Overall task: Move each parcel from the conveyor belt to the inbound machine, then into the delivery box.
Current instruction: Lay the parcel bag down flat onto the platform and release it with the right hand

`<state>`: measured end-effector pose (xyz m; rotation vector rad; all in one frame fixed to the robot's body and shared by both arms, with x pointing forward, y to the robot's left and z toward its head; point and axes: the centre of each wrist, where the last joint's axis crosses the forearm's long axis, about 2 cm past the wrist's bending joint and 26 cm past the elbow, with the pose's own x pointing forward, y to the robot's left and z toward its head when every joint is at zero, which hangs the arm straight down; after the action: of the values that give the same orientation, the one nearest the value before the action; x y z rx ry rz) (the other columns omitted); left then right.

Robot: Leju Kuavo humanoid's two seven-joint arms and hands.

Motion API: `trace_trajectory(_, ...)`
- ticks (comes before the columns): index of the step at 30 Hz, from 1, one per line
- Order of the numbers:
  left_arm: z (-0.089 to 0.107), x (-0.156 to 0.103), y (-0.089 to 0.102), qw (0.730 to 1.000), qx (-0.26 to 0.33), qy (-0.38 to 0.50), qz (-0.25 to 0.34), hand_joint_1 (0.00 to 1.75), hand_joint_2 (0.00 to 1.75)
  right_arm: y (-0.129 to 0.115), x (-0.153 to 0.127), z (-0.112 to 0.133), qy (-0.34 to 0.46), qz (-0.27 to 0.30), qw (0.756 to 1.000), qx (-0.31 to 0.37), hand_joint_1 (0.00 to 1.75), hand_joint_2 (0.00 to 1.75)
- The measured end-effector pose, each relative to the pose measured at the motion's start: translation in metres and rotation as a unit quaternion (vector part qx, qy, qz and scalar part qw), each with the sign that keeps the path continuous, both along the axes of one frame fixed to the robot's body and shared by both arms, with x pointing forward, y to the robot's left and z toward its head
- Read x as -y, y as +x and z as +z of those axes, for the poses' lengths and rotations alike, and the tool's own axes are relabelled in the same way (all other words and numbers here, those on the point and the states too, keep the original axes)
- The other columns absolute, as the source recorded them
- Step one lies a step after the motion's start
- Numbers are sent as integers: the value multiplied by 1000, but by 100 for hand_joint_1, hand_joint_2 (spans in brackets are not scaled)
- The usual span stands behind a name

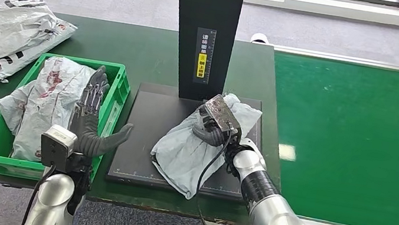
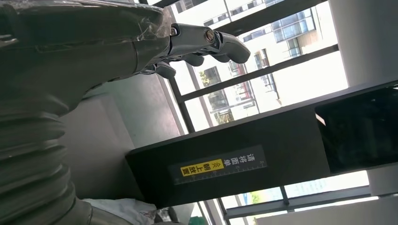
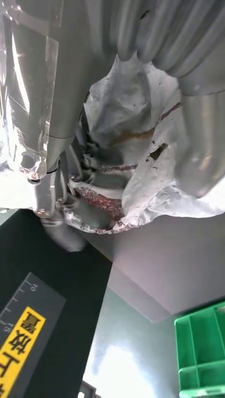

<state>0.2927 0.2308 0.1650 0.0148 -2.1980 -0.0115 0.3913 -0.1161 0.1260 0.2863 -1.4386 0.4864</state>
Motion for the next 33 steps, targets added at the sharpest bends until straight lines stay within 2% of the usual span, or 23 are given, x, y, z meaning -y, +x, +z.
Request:
trace_trajectory(13, -4, -1, -1, 1000, -1, -1, 0, 0, 175, 11, 22, 4, 52, 0, 998, 35, 0, 175)
trace_trajectory(17, -7, -2, -5, 1000, -3, 0, 4, 0, 175, 17, 33, 8, 80, 4, 994, 69, 0, 175)
trace_trajectory(23, -16, -7, -18, 1000, -9, 7, 17, 0, 175, 22, 59, 24, 111, -9, 980, 164, 0, 175)
trace_trajectory(26, -21, -11, -27, 1000, -16, 8, 24, 0, 175, 8, 75, 32, 99, -30, 970, 219, 0, 175)
trace_trajectory(33, -21, -18, -39, 999, -26, 15, 39, 0, 175, -48, 104, 65, 72, -88, 927, 357, 0, 175)
